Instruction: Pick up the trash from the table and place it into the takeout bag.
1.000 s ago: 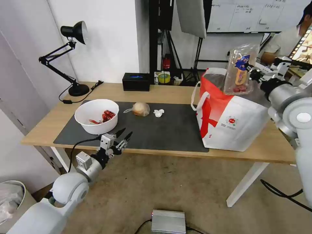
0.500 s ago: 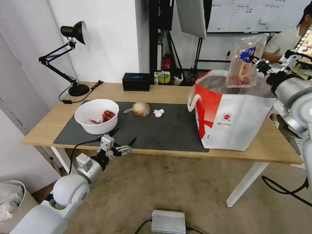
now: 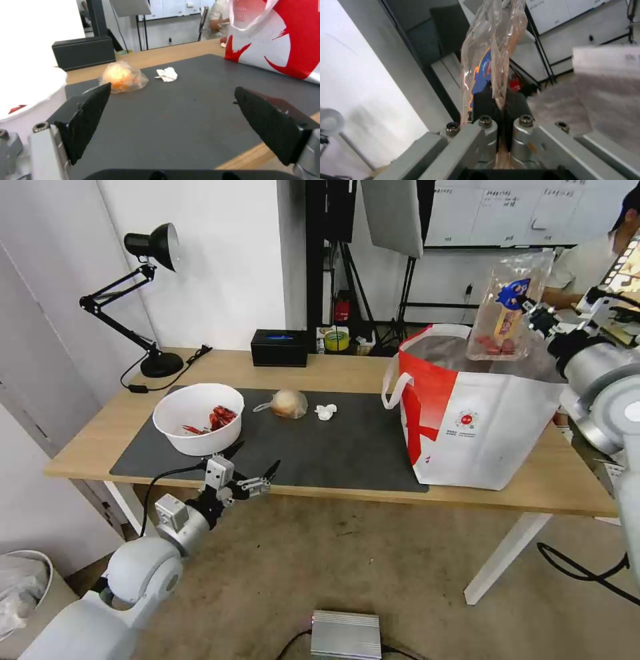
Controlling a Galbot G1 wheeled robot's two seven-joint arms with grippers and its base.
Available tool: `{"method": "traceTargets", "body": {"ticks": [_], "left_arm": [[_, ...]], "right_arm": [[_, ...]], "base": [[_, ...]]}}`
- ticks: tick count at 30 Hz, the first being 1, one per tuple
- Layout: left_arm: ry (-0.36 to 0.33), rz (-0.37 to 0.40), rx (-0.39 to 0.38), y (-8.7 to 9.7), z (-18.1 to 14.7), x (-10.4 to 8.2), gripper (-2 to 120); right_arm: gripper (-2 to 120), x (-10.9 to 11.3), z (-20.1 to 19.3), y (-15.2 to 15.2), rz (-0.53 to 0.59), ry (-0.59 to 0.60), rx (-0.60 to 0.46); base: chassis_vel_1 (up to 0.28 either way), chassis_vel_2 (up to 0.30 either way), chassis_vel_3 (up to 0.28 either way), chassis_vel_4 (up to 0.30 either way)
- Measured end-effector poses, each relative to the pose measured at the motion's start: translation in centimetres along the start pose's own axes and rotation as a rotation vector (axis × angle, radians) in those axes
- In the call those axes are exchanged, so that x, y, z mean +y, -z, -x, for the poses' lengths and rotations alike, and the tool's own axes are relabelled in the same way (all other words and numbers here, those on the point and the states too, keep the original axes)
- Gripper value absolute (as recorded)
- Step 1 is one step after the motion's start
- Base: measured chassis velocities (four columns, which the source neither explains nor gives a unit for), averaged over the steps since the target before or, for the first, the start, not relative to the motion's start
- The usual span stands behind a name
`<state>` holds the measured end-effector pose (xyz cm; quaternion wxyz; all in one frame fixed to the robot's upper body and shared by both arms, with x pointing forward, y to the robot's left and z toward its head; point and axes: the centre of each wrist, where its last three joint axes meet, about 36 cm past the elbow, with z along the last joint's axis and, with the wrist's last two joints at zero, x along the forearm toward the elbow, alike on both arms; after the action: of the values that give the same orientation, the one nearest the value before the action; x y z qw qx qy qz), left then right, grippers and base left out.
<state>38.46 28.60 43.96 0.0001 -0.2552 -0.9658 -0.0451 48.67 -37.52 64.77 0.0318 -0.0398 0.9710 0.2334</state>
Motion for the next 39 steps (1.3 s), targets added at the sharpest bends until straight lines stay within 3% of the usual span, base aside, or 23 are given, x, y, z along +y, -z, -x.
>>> {"method": "traceTargets", "body": {"ticks": [5,18,20,27,29,31,35,38,39], "left_arm": [[-0.005,-0.003,0.001,0.0,-0.1,-0.3,100],[-0.011,0.000,-0.005,0.2,-0.2,-0.5,100],[-0.011,0.001,-0.005,0.3,-0.2,-0.5,100],[-0.010,0.011,0.001,0.2,-0.2,-0.4,100],[-0.010,0.012,0.001,0.2,-0.2,-0.4,100],[-0.010,0.015,0.002,0.2,-0.2,-0.4,100],[-0.009,0.016,0.002,0.2,-0.1,-0.3,100],[-0.008,0.020,0.001,0.3,-0.1,-0.2,100],[-0.008,0.020,0.001,0.3,-0.1,-0.2,100]], "right_arm": [[0,0.0,-0.4,-1.9,-0.006,-0.013,0.025],[2,1.0,-1.4,-2.7,0.054,-0.013,0.092],[14,1.2,-1.6,-2.6,0.078,-0.010,0.106],[38,1.4,-1.5,-2.0,0.091,0.001,0.120],[39,1.4,-1.5,-2.0,0.091,0.001,0.120],[50,1.5,-1.4,-1.9,0.091,0.003,0.122],[61,1.5,-1.4,-1.9,0.090,0.004,0.122],[78,1.5,-1.3,-1.9,0.090,0.005,0.124],[78,1.5,-1.3,-1.9,0.090,0.005,0.124]], "base": [[0.000,0.000,0.000,0.000],[0.000,0.000,0.000,0.000],[0.000,0.000,0.000,0.000],[0.000,0.000,0.000,0.000],[0.000,0.000,0.000,0.000],[0.000,0.000,0.000,0.000],[0.000,0.000,0.000,0.000],[0.000,0.000,0.000,0.000],[0.000,0.000,0.000,0.000]]}}
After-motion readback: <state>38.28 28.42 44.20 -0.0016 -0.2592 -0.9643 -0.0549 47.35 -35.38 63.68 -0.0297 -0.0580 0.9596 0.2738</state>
